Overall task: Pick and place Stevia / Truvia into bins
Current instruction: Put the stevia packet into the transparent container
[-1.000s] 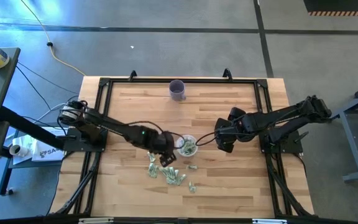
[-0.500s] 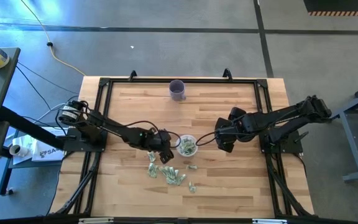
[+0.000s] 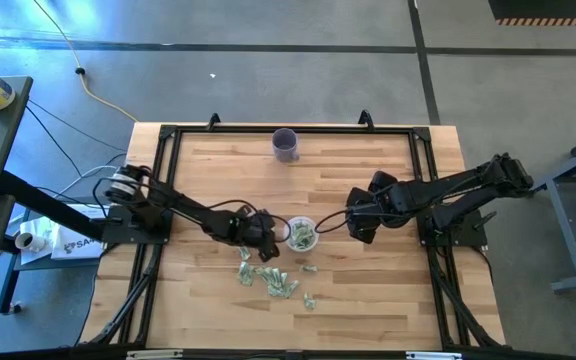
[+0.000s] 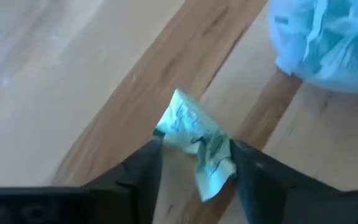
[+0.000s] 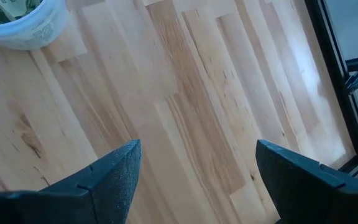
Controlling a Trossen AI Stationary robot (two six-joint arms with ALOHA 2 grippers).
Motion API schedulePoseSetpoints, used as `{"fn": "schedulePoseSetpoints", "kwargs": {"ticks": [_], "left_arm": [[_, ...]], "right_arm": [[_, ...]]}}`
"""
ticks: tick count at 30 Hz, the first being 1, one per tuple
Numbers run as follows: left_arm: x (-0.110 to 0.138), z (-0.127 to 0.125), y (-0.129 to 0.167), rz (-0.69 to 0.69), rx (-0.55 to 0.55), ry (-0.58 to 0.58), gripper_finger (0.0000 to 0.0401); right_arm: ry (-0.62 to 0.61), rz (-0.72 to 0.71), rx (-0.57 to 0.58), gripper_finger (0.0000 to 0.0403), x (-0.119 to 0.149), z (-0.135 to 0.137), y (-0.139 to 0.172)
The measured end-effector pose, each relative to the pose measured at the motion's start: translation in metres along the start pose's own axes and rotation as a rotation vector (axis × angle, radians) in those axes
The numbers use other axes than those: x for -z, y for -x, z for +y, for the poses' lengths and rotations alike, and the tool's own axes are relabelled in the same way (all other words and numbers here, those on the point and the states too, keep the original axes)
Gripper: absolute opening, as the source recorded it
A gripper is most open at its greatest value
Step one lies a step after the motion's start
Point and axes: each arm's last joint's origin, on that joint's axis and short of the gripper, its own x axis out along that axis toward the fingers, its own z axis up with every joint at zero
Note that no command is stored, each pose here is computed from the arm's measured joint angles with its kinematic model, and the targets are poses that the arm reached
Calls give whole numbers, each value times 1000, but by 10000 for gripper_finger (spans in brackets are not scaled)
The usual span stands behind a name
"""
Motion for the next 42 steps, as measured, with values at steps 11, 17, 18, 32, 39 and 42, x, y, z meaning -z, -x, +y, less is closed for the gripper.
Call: {"fn": "schedulePoseSetpoints", "kwargs": {"ticks": [11,17,18,32,39,42], "left_arm": [[-16,19,-6,-37,-62,-4,21],[-41,33,29,-43,-9,18,34],[-46,33,39,-68,25,15,27],[-74,5,58,-139,608,-30,22],[-77,-15,23,-109,604,21,44],[-83,-20,18,-94,556,16,36]], "right_arm": [[-17,24,7,307,2,-2,0],[-7,40,20,307,3,-3,0],[-7,39,21,307,3,-3,0],[11,10,34,307,2,-3,0],[5,16,21,307,2,-2,0],[-16,11,17,307,1,-2,0]]}}
